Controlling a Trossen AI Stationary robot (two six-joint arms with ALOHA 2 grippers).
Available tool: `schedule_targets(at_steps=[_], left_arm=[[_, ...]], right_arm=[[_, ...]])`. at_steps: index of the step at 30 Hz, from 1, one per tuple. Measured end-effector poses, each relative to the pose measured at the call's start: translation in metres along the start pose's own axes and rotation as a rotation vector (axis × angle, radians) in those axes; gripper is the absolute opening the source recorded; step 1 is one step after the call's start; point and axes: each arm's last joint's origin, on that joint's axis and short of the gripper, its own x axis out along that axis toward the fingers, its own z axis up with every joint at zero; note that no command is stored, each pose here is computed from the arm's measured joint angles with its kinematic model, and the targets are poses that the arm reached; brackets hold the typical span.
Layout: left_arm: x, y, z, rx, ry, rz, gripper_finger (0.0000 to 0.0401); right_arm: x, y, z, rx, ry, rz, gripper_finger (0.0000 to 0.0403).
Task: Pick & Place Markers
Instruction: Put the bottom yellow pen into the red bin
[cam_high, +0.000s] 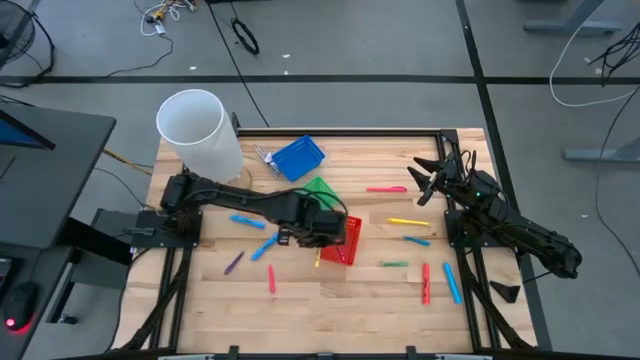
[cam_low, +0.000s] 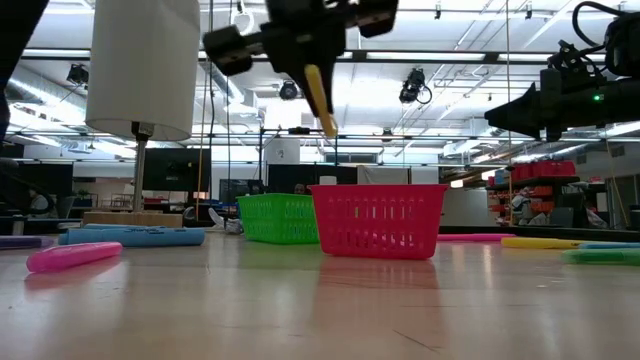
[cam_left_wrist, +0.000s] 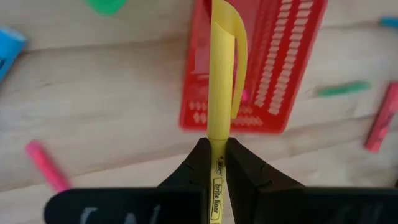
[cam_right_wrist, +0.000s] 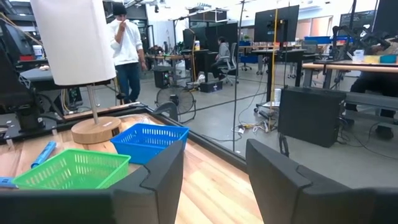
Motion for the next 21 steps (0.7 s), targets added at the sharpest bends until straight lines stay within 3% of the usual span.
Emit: schedule_targets(at_steps=[13,21], left_arm=[[0.008,-0.012,0.029,-0.028,-0.031,-0.006,0.0028],[0.018,-0.012,0.032,-0.02,-0.025,0.02,0.0028]], right_arm=[[0.0,0.0,0.0,0.0,0.0,0.001,0.0176],[0.0,0.0,0.0,0.0,0.0,0.0,0.0176]])
